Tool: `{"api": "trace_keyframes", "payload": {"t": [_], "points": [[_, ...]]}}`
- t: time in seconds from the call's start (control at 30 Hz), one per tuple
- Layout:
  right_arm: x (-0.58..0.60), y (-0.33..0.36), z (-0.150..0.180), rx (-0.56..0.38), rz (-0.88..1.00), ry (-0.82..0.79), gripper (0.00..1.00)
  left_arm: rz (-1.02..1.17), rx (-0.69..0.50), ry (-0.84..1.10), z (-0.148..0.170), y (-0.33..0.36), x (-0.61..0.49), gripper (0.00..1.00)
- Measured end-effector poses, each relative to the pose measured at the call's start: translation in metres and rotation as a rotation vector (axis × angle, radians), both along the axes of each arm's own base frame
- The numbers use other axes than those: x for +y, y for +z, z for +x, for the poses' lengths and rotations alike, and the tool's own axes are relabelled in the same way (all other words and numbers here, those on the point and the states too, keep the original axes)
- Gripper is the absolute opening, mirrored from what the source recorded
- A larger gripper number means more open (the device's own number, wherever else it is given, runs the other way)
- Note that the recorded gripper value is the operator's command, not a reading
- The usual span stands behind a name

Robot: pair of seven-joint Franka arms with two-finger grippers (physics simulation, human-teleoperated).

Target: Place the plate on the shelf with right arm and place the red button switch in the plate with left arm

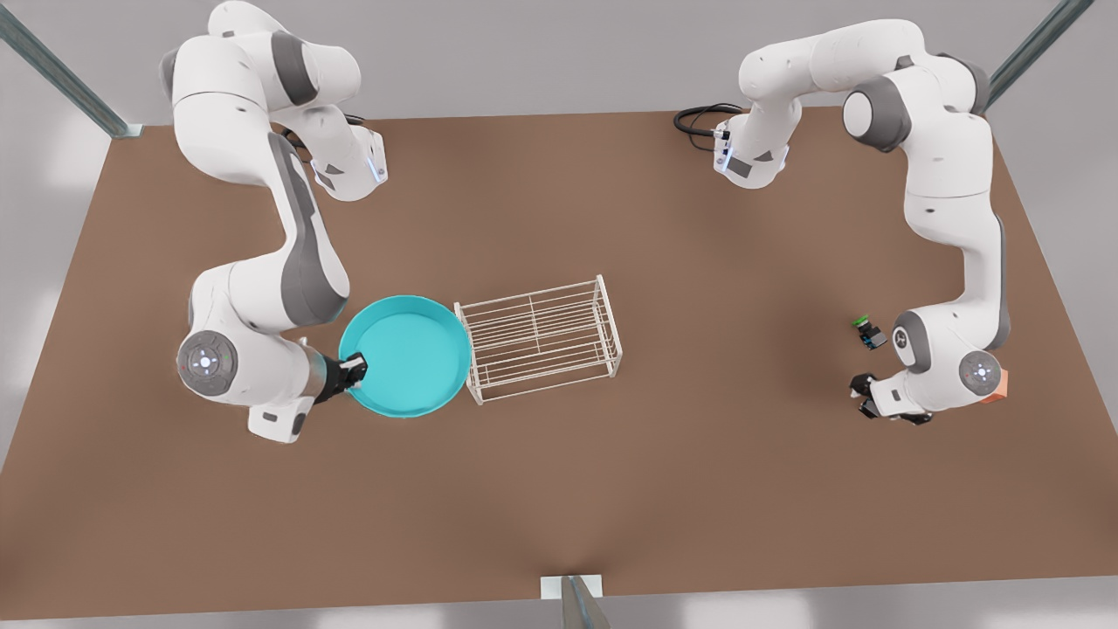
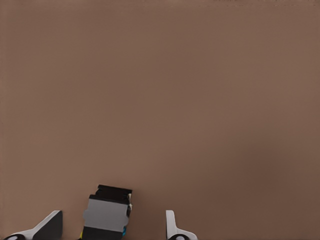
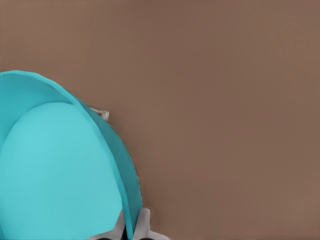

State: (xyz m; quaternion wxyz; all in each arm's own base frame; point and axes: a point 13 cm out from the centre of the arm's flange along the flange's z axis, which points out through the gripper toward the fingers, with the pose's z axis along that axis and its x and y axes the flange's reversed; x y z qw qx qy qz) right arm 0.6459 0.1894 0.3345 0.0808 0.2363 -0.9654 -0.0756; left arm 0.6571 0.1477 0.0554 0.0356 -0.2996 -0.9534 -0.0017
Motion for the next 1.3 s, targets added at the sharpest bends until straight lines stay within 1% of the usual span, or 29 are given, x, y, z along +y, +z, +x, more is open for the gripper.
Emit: {"api": "trace_keyframes", "payload": {"t": [0.1, 0.23, 0.4, 0.53, 0.6, 0.63, 0.67, 0.7, 0.73, 0.8, 0.83, 0.87, 0.9, 1.0, 1.03, 1.1, 1.13, 1.17, 1.3], "points": [[0.047, -0.01, -0.014, 0.02, -0.03, -0.034, 0.05, 0.004, -0.017, -0.004, 0.005, -0.001, 0.0, 1.0], [0.103, -0.012, -0.034, 0.025, -0.054, -0.097, 0.05, 0.007, -0.032, -0.006, 0.008, -0.001, 0.001, 1.0], [0.174, -0.036, -0.059, 0.027, -0.083, -0.178, 0.05, 0.01, -0.04, -0.007, 0.01, -0.004, 0.004, 1.0], [0.197, -0.044, -0.085, 0.044, -0.1, -0.262, 0.05, 0.012, -0.041, -0.009, 0.01, -0.006, 0.005, 1.0], [0.2, -0.047, -0.09, 0.051, -0.11, -0.31, 0.07, 0.013, -0.042, -0.009, 0.01, -0.008, 0.006, 1.0], [0.199, -0.048, -0.092, 0.054, -0.116, -0.334, 0.11, 0.013, -0.043, -0.009, 0.01, -0.008, 0.006, 1.0], [0.199, -0.049, -0.092, 0.055, -0.121, -0.357, 0.91, 0.013, -0.043, -0.009, 0.009, -0.009, 0.007, 1.0], [0.198, -0.049, -0.092, 0.054, -0.129, -0.38, 1.0, 0.014, -0.043, -0.008, 0.009, -0.01, 0.008, 0.94], [0.198, -0.049, -0.092, 0.051, -0.136, -0.401, 1.0, 0.014, -0.044, -0.008, 0.009, -0.01, 0.008, 0.92], [0.196, -0.049, -0.091, 0.046, -0.154, -0.441, 1.0, 0.014, -0.047, -0.007, 0.01, -0.011, 0.009, 0.92], [0.195, -0.048, -0.091, 0.042, -0.163, -0.46, 1.0, 0.015, -0.048, -0.007, 0.01, -0.013, 0.01, 0.9], [0.193, -0.043, -0.09, 0.036, -0.164, -0.48, 1.0, 0.015, -0.048, -0.006, 0.01, -0.014, 0.01, 0.86], [0.188, -0.028, -0.086, 0.022, -0.151, -0.506, 1.0, 0.015, -0.05, -0.006, 0.01, -0.014, 0.011, 0.79], [0.145, 0.074, -0.072, -0.046, -0.058, -0.613, 1.0, 0.017, -0.056, -0.005, 0.011, -0.013, 0.012, 0.54], [0.122, 0.105, -0.07, -0.051, -0.032, -0.651, 1.0, 0.017, -0.057, -0.004, 0.012, -0.013, 0.012, 0.54], [0.041, 0.124, -0.051, -0.037, -0.036, -0.746, 1.0, 0.018, -0.061, -0.004, 0.013, -0.012, 0.012, 0.52], [-0.015, 0.113, -0.035, -0.029, -0.077, -0.797, 1.0, 0.018, -0.063, -0.004, 0.014, -0.012, 0.012, 0.52], [-0.057, 0.098, -0.027, -0.02, -0.125, -0.818, 1.0, 0.019, -0.064, -0.003, 0.014, -0.011, 0.012, 0.52], [-0.099, 0.033, -0.024, 0.052, -0.263, -0.734, 1.0, 0.02, -0.072, 0.0, 0.017, -0.003, 0.012, 0.5]]}}
